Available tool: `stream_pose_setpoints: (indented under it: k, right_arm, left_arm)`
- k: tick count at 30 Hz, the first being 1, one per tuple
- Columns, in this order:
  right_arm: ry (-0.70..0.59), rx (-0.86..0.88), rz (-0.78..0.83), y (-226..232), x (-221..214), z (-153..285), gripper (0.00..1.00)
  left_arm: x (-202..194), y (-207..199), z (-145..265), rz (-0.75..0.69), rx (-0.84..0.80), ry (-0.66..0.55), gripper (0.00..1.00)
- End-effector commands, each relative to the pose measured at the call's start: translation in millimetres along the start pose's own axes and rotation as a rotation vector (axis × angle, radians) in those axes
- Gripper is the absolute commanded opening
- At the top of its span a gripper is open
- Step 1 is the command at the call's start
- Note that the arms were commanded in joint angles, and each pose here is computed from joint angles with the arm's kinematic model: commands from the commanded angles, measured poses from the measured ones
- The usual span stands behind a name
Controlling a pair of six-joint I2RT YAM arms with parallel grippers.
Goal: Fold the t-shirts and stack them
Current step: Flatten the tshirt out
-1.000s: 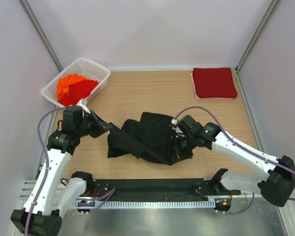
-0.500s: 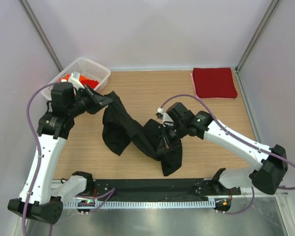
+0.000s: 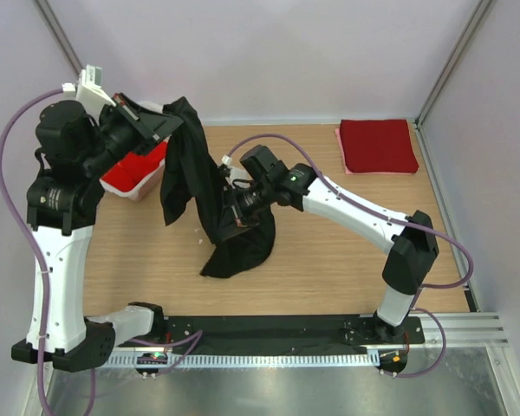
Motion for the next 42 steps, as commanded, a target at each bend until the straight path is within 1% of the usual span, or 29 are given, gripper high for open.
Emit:
stream_pose_setpoints:
  k: [1,3,4,5,6,7,8,9,11,14,15,17,22,24,26,28,30,31,36,40,41,42]
  right_arm:
    - [-0.051,0.101,0.044,36,5,20,0.01]
    - [-0.052,0.065,0.029,23,-1,22,0.01]
    - [-0.040,0.027,0.002,8,-8,18,0.01]
    - [-0.041,0.013,0.003,4,-12,24,0.01]
    - [-0.049,-0.008,-0.013,-5,-12,29,0.01]
    - [-0.052,-0.043,-0.027,-16,-16,30,0.01]
    - [-0.055,-0.064,-0.032,-19,-20,37,0.01]
    - [-0.064,-0.086,-0.026,-27,-20,43,0.01]
    - [-0.064,-0.142,-0.031,-36,-25,52,0.01]
    - [-0.070,-0.235,-0.019,-52,-35,67,0.01]
    - [-0.077,-0.255,-0.013,-54,-38,72,0.01]
    - [-0.080,-0.304,-0.033,-68,-44,81,0.01]
    - [-0.185,-0.386,-0.119,-98,-41,112,0.01]
    - [-0.240,-0.420,-0.165,-111,-31,130,0.01]
    - [-0.272,-0.446,-0.165,-114,-20,142,0.01]
    - [-0.309,-0.466,-0.160,-114,-6,154,0.01]
    - [-0.303,-0.489,-0.170,-121,2,156,0.01]
    - [-0.320,-0.501,-0.160,-118,9,160,0.01]
    - [-0.299,-0.525,-0.200,-129,18,163,0.01]
    - [-0.258,-0.506,-0.214,-135,4,155,0.01]
    - [-0.243,-0.498,-0.216,-137,0,152,0.01]
    - [-0.216,-0.460,-0.218,-134,-6,148,0.01]
  left_arm:
    - [13,-19,11,-0.046,-0.058,-0.043,0.00]
    - [8,-16,4,-0.036,-0.069,-0.011,0.00]
    - [4,-14,1,-0.030,-0.075,0.010,0.00]
    - [0,-11,-2,-0.012,-0.080,0.026,0.00]
    - [-10,1,-11,0.015,-0.063,0.067,0.00]
    - [-16,1,-16,0.029,-0.097,0.098,0.00]
    - [-21,6,-21,0.060,-0.099,0.123,0.00]
    - [-35,22,-32,0.099,-0.073,0.177,0.00]
    - [-48,34,-45,0.137,-0.083,0.248,0.00]
    - [-67,48,-62,0.169,-0.062,0.339,0.00]
    - [-71,48,-65,0.172,-0.059,0.353,0.00]
    - [-76,47,-72,0.168,-0.060,0.371,0.00]
    - [-74,41,-76,0.153,-0.073,0.357,0.00]
    - [-75,42,-76,0.152,-0.072,0.362,0.00]
    - [-80,45,-76,0.149,-0.073,0.381,0.00]
    - [-93,49,-76,0.146,-0.074,0.425,0.00]
    - [-108,54,-78,0.140,-0.070,0.469,0.00]
    - [-117,51,-77,0.133,-0.079,0.497,0.00]
    - [-140,56,-73,0.086,-0.052,0.548,0.00]
    - [-134,59,-64,0.053,-0.003,0.500,0.00]
    - [-122,55,-60,0.031,0.014,0.435,0.00]
    - [-115,53,-58,0.007,0.023,0.404,0.00]
Point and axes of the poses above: each gripper's point midway between its finger pads, its own z axis back along the fingers, its own y axis along the line the jaws close on, x = y × z, the point moved 4 cm from there along z, back along the fingers, and after that the axes turned 2 degrees about z, right-handed, at the moved point
